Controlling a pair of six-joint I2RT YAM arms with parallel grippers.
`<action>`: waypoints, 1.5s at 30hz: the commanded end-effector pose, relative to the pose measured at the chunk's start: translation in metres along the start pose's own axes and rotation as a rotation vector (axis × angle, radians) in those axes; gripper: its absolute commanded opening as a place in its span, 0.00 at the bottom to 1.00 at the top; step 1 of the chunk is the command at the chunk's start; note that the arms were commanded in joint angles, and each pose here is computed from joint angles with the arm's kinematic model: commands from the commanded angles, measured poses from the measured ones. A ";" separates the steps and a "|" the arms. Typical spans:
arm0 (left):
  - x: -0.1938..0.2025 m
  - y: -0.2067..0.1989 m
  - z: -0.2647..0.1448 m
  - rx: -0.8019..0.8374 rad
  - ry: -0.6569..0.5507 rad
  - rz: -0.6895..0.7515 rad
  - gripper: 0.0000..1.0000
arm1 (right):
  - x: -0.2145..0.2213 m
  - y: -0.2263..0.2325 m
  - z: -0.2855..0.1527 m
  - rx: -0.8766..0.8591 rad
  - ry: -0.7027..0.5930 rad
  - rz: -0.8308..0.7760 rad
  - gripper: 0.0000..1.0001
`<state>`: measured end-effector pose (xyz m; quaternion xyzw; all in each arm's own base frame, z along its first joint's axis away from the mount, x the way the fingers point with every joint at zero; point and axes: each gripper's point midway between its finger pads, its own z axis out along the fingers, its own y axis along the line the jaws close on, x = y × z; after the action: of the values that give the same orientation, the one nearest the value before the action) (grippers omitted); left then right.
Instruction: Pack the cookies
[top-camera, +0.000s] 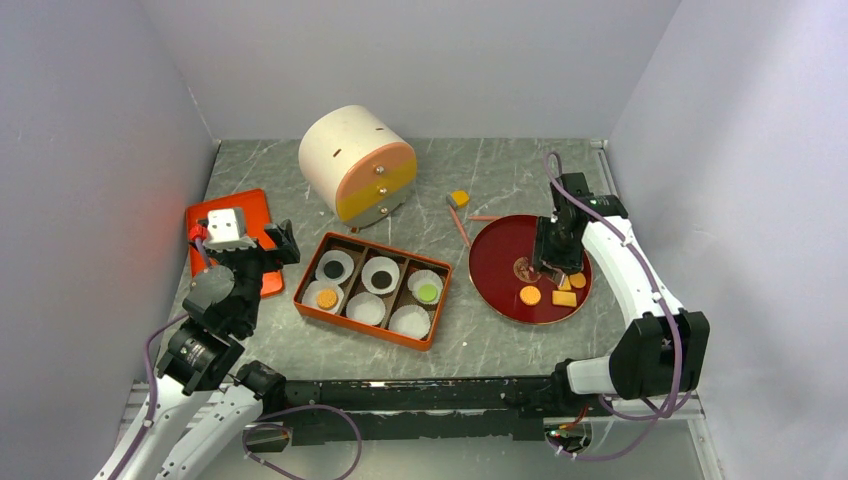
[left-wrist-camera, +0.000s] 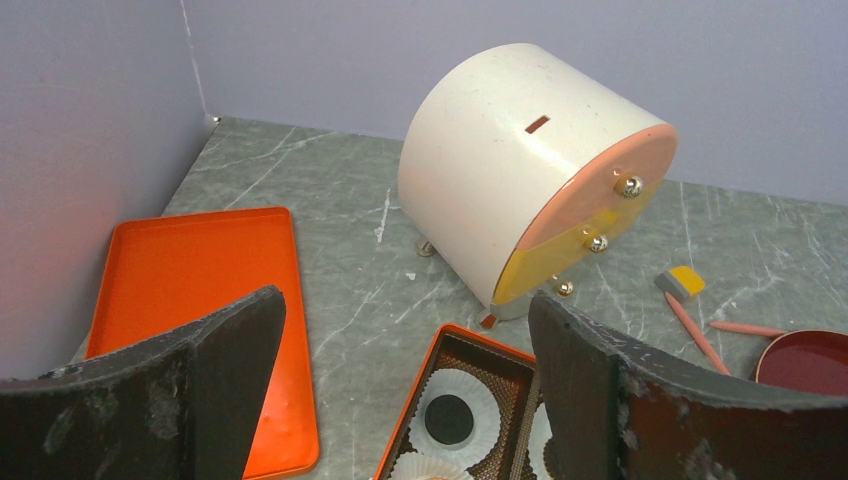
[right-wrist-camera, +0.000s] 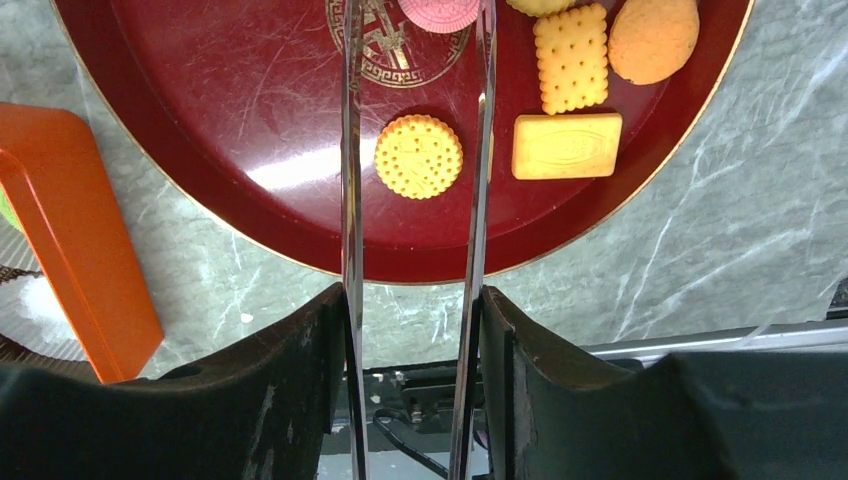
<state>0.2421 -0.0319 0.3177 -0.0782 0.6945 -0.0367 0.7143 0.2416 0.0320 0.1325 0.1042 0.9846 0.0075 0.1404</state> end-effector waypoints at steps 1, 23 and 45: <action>-0.014 -0.003 0.000 0.017 -0.041 -0.021 0.96 | -0.015 -0.003 -0.013 0.010 -0.053 -0.003 0.52; -0.016 -0.002 -0.002 0.015 -0.049 -0.025 0.96 | -0.012 -0.005 -0.007 0.023 -0.018 -0.010 0.53; -0.016 -0.003 -0.002 0.020 -0.047 -0.025 0.96 | -0.012 0.025 -0.002 -0.133 0.023 -0.036 0.49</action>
<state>0.2410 -0.0313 0.3190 -0.0792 0.6925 -0.0379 0.7160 0.2465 0.0482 0.1274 0.0838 0.9885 0.0528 0.1143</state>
